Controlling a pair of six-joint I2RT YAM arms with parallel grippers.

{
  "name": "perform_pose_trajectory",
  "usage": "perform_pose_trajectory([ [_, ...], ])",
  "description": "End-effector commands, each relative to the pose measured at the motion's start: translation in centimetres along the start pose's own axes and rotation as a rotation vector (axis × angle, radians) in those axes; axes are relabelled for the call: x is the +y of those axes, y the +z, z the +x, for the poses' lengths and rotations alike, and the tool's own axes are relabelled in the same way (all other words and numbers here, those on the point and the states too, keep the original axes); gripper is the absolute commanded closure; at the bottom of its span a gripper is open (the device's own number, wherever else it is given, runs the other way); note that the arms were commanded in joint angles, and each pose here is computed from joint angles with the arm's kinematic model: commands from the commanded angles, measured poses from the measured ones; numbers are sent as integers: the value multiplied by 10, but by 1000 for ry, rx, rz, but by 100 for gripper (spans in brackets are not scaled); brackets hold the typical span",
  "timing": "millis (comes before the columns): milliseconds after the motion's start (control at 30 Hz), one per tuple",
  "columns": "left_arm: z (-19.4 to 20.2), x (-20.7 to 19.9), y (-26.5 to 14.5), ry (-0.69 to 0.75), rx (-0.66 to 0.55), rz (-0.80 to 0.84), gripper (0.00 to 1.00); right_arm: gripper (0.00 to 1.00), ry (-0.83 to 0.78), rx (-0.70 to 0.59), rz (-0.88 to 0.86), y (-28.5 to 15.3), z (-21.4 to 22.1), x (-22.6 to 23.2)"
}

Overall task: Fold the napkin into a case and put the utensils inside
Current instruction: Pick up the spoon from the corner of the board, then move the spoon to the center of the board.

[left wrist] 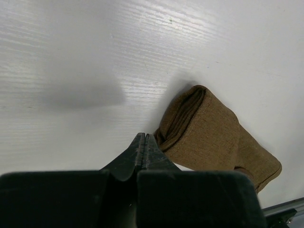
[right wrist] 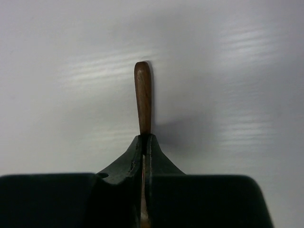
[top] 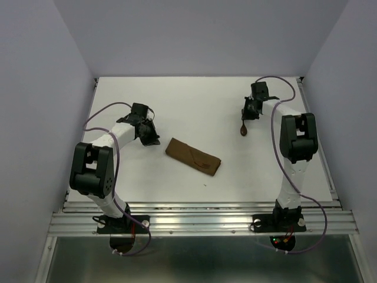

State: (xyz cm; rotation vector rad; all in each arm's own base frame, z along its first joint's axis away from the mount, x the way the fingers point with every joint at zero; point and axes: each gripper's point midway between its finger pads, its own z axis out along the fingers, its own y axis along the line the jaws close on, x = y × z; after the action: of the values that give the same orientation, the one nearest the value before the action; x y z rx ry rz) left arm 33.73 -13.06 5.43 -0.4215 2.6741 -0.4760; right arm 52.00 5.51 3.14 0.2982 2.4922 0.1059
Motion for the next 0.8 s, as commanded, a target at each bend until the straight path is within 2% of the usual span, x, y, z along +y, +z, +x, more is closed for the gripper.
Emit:
perform_pose_trajectory([
  [0, -29, -13, -31, 33, -104, 23, 100, 99, -27, -70, -358, -56, -10, 65],
  [167, -54, -49, -57, 92, -187, 159, 100, 99, -67, -35, -765, -110, 8, 120],
  [233, -63, -65, -65, 116, -198, 206, 95, 99, -86, 7, -945, -131, 19, 138],
  [400, -71, -77, -65, 127, -189, 230, 96, 99, -51, 184, -1142, -130, 45, 153],
  [467, -69, -76, -63, 122, -179, 231, 96, 80, -33, 242, -1182, -123, 54, 154],
  [500, -67, -75, -61, 120, -175, 231, 96, 77, -28, 254, -1185, -121, 55, 154],
  [533, -64, -73, -59, 118, -167, 227, 96, 76, -11, 222, -1089, -106, 48, 151],
  [567, -63, -72, -59, 119, -165, 225, 96, 66, 6, 235, -990, -96, 50, 142],
  [600, -60, -69, -57, 118, -158, 219, 95, 58, -16, 195, -913, -87, 44, 135],
  [700, -59, -67, -57, 120, -161, 211, 96, 45, -29, 73, -649, -66, 25, 109],
  [767, -60, -66, -56, 122, -162, 204, 96, 43, -43, 55, -593, -67, 27, 104],
])
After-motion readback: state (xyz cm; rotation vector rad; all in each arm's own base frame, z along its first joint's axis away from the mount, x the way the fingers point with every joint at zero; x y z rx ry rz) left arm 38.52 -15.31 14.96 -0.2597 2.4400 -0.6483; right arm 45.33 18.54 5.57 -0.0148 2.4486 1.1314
